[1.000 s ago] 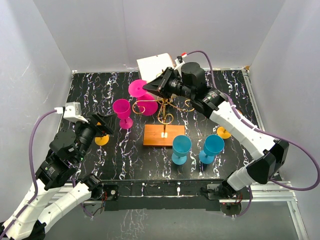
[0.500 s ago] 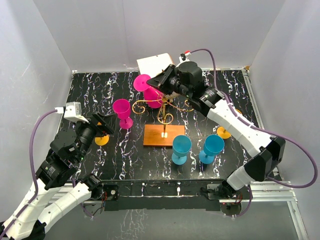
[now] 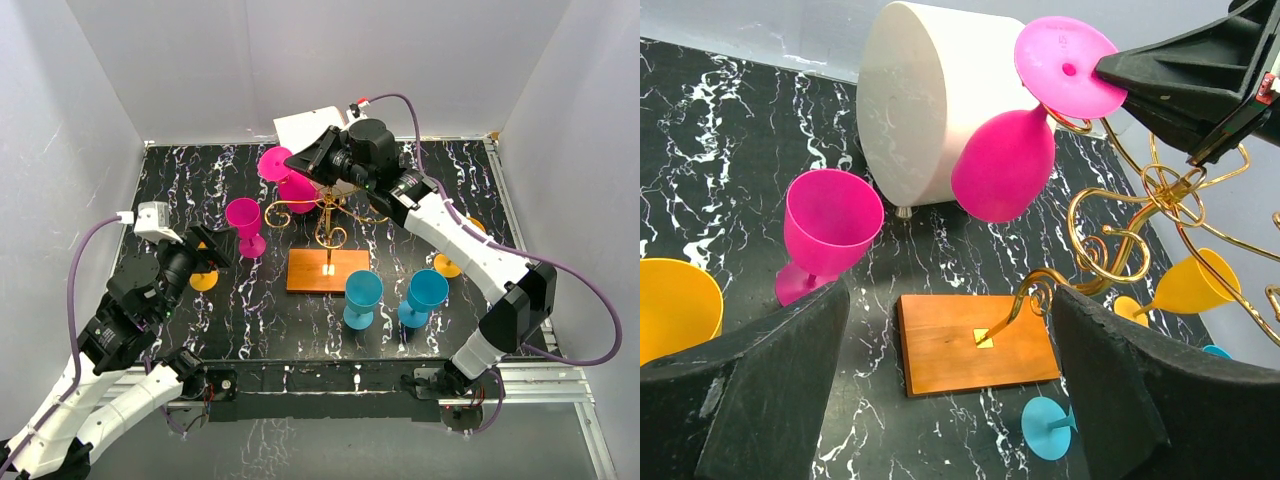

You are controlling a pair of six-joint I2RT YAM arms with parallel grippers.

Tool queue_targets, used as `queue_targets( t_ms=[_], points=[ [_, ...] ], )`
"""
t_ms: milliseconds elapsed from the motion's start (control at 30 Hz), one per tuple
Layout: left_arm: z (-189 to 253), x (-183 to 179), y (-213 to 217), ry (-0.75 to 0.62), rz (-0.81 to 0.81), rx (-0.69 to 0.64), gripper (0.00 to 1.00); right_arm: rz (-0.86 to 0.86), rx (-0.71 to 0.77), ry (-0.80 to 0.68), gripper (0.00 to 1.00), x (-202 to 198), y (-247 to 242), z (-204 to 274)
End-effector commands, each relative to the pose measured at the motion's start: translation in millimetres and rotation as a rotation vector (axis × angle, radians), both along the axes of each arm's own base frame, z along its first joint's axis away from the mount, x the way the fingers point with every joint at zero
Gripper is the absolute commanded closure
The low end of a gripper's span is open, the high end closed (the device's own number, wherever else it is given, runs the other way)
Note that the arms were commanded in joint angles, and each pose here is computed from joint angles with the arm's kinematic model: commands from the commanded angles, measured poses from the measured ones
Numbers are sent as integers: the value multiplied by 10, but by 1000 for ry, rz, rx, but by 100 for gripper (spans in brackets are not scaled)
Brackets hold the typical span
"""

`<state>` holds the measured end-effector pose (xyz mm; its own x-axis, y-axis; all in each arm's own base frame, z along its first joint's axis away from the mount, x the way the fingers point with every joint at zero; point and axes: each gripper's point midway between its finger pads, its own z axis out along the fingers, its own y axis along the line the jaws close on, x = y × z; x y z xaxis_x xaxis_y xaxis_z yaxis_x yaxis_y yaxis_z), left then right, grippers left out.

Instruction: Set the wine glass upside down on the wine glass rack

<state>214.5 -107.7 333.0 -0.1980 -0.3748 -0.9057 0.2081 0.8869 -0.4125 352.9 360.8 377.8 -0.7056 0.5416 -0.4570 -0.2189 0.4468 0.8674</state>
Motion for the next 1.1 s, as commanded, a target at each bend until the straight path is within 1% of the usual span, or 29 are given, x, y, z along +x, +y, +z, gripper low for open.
queue_targets(
  t_ms=[0, 433, 767, 900, 1067],
  points=[
    [15, 24, 30, -10, 18, 11, 19, 60, 67, -107, 100, -82, 50, 435],
    [2, 30, 43, -4, 29, 9, 19, 99, -3, -124, 100, -176, 12, 373],
    [28, 27, 38, -2, 29, -2, 19, 93, -68, -145, 99, -157, -33, 339],
    [22, 31, 33, 0, 29, -3, 19, 136, -100, -156, 97, -180, 9, 334],
    [55, 26, 50, -7, 33, -2, 19, 187, -175, -159, 94, -212, 16, 189]
  ],
)
